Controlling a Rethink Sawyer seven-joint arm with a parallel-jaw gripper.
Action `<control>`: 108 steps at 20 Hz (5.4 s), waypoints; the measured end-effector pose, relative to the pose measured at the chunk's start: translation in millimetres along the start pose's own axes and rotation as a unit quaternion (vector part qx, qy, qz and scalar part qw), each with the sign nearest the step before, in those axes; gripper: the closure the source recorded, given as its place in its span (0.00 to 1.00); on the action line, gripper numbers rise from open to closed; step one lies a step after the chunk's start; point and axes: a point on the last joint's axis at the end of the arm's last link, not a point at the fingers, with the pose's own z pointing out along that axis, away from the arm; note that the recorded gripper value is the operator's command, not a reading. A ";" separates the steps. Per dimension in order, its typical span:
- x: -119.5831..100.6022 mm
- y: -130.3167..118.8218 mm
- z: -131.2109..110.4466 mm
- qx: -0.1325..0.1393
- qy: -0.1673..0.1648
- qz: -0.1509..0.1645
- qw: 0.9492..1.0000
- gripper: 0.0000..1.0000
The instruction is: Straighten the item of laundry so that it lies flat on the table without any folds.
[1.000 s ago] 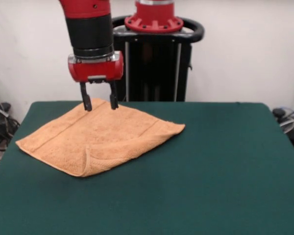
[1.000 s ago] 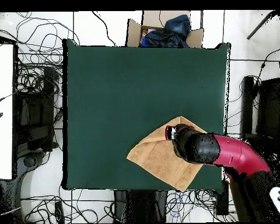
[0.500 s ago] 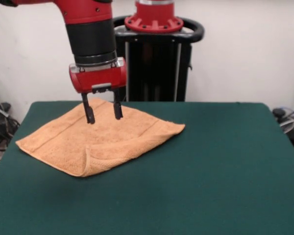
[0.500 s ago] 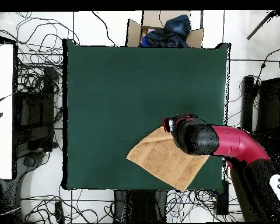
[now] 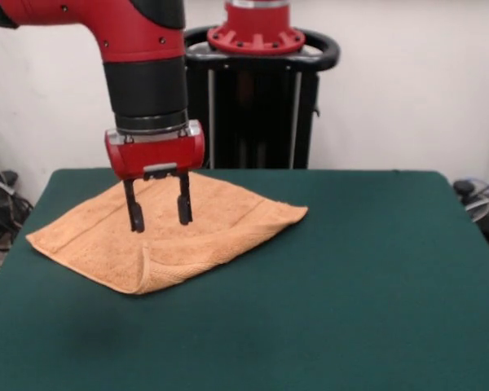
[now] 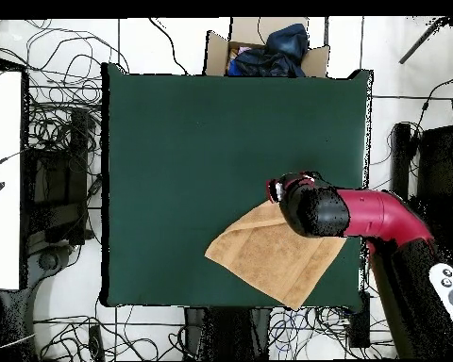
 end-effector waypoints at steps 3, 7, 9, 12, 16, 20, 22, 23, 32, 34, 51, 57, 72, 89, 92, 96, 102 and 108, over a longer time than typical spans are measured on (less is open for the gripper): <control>-6.8 -2.6 9.7 0.012 0.000 -0.018 1.000 0.00; -13.2 -3.4 21.2 0.016 -0.001 -0.029 0.999 0.00; -13.6 -4.2 26.7 0.016 -0.001 -0.031 0.999 0.00; -11.8 -6.5 36.5 0.015 0.001 -0.031 0.999 0.00; -6.3 -8.4 52.3 0.015 0.018 -0.029 0.999 0.00; 1.3 -3.1 68.0 0.013 0.052 -0.032 0.998 0.00; 3.2 -0.8 71.3 0.013 0.063 -0.033 0.997 0.00; 5.7 2.0 74.8 0.013 0.076 -0.035 0.996 0.00; 22.4 10.8 82.2 0.018 0.151 -0.045 0.987 0.00; 24.8 9.2 81.8 0.024 0.161 -0.047 0.986 0.00; 71.8 -9.2 101.4 0.049 0.214 -0.051 0.974 0.00; 96.7 -8.0 122.2 0.018 0.229 -0.020 0.973 0.00; 107.1 -21.9 120.9 -0.009 0.222 0.044 0.974 0.00; 117.6 -22.9 117.8 -0.036 0.210 0.092 0.973 0.00; 117.6 -22.4 118.3 -0.035 0.207 0.092 0.973 0.00; 120.1 -21.7 118.5 -0.035 0.199 0.096 0.975 0.00; 123.8 -21.4 117.1 -0.037 0.179 0.110 0.977 0.00; 127.9 -22.0 115.4 -0.043 0.161 0.133 0.977 0.00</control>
